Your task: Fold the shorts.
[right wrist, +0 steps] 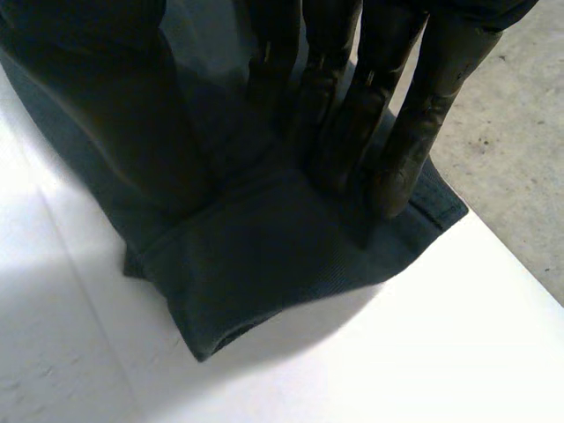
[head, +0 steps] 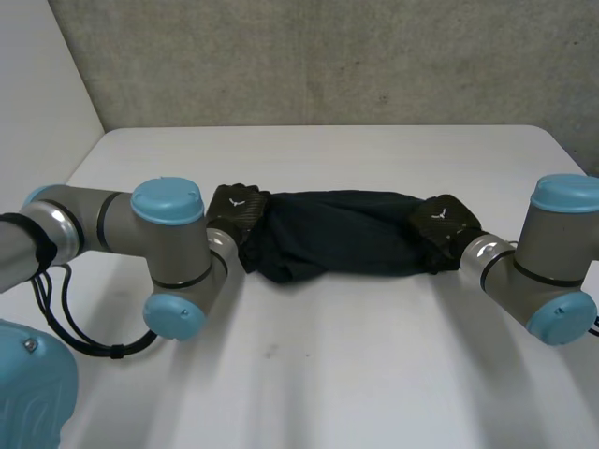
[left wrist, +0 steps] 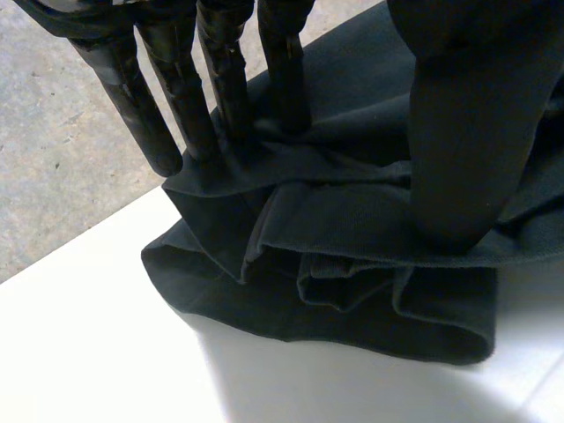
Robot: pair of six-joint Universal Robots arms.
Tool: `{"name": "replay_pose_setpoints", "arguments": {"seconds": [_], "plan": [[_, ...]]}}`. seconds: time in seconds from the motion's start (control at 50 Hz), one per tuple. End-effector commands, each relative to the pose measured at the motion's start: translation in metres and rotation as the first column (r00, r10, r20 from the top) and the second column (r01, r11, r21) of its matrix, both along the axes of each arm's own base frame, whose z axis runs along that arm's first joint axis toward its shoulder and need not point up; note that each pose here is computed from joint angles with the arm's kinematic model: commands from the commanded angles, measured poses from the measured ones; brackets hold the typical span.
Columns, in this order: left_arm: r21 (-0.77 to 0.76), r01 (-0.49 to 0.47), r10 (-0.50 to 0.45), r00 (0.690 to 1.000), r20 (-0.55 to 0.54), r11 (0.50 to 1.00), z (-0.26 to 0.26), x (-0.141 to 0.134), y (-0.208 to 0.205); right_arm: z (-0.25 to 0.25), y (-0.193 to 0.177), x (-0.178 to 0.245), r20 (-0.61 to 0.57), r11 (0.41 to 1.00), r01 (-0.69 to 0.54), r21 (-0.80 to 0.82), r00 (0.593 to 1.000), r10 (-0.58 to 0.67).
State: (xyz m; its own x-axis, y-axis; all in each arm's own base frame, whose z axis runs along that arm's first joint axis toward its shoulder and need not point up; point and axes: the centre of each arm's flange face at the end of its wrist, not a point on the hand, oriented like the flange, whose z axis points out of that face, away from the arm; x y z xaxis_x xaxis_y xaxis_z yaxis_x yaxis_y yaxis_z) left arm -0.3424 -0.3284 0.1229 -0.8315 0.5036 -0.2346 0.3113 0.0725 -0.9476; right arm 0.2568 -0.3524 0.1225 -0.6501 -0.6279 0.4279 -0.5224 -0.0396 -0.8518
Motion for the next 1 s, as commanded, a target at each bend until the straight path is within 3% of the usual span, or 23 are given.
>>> {"name": "replay_pose_setpoints", "arguments": {"seconds": [0.02, 0.34, 0.5, 0.66, 0.76, 0.82, 1.0], "plan": [[-0.016, -0.001, 0.001, 1.0, -0.011, 1.0, -0.005, -0.005, -0.01, 0.022, -0.002, 0.002, 0.068, 1.0, 0.018, 0.005, 0.998, -0.018], [-0.019, -0.004, 0.004, 1.0, -0.012, 1.0, 0.005, -0.004, -0.01, 0.11, 0.036, 0.0, 0.084, 0.999, 0.005, -0.042, 0.996, -0.002], [-0.034, -0.043, 0.042, 0.999, -0.023, 0.999, 0.088, 0.036, 0.014, 0.172, 0.056, -0.009, 0.109, 0.983, 0.076, -0.166, 0.992, -0.058], [-0.087, -0.021, 0.015, 0.998, -0.066, 0.996, 0.174, 0.075, 0.065, 0.238, 0.083, -0.02, 0.156, 0.944, 0.145, -0.295, 0.982, -0.103], [-0.036, -0.006, 0.004, 0.999, -0.048, 0.999, 0.169, 0.091, 0.076, 0.225, 0.089, -0.013, 0.127, 0.967, 0.121, -0.226, 0.988, -0.094], [0.0, -0.015, 0.015, 0.999, -0.034, 1.0, 0.156, 0.095, 0.075, 0.193, 0.088, 0.002, 0.081, 0.988, 0.087, -0.128, 0.994, -0.077], [0.232, -0.078, 0.061, 0.995, 0.081, 0.97, 0.065, 0.099, 0.038, 0.102, 0.081, 0.03, -0.004, 0.987, 0.109, 0.12, 0.994, -0.11]]}}
